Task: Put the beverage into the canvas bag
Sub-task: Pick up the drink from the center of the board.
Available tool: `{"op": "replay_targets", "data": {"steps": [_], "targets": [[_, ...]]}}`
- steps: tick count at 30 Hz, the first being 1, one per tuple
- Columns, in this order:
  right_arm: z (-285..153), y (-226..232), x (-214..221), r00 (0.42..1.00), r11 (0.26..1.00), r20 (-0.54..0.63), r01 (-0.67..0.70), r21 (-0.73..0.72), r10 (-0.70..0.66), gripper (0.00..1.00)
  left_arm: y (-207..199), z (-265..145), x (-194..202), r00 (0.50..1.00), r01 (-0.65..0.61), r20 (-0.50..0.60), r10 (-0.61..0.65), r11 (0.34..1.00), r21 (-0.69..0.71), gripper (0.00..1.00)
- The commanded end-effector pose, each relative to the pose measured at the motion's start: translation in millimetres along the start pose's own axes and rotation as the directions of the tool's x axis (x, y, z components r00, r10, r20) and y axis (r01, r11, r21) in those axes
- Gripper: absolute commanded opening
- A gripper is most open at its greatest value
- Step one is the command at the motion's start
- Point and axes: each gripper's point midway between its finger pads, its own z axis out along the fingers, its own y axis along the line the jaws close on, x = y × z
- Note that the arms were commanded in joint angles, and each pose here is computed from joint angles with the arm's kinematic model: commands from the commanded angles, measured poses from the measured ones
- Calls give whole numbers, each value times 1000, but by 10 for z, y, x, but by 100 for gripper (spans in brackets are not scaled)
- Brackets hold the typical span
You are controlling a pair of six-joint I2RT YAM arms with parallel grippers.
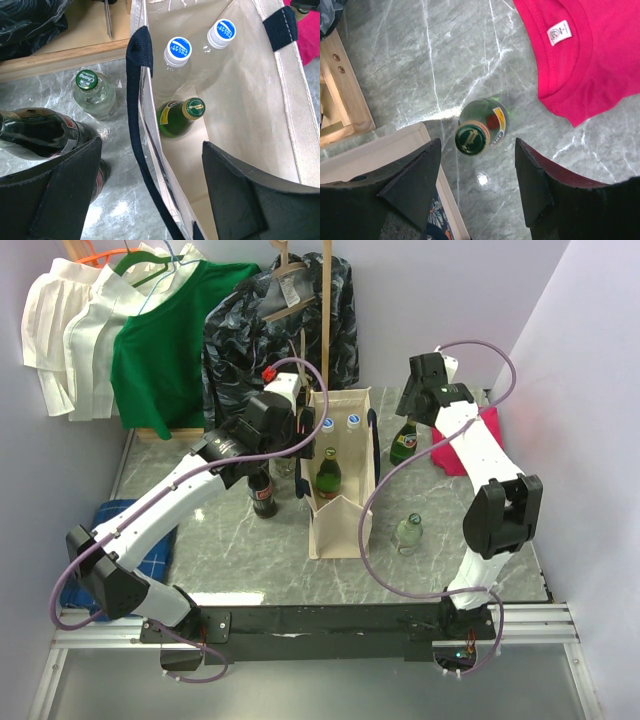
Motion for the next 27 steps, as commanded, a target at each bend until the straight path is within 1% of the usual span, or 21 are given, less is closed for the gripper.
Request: {"op": "replay_targets", "data": {"steps": [1, 9, 16, 17, 19, 27], "targets": [[16, 71, -185, 999, 1000, 30, -11, -23, 12, 67, -34, -37, -223, 998, -5, 60, 5, 1000, 0, 87], [177, 94, -89, 1000, 1000, -3, -8, -12, 8, 65, -9, -37, -229, 998, -6, 65, 7, 1000, -9, 89], [235, 92, -47, 1000, 1000, -13, -8, -3, 8, 59, 9, -22, -202, 998, -7, 58, 8, 1000, -13, 90], [234, 86, -41, 1000, 1000, -14, -7, 0, 7, 56, 8, -22, -202, 998, -6, 58, 6, 1000, -13, 90], [254, 93, -22, 1000, 1000, -25, -2, 4, 2, 55, 15, -24, -206, 998, -4, 60, 5, 1000, -14, 90], [296, 88, 32, 999, 1000, -44, -2, 9, 3, 54, 29, -18, -184, 999, -2, 54, 3, 1000, -16, 91]]}}
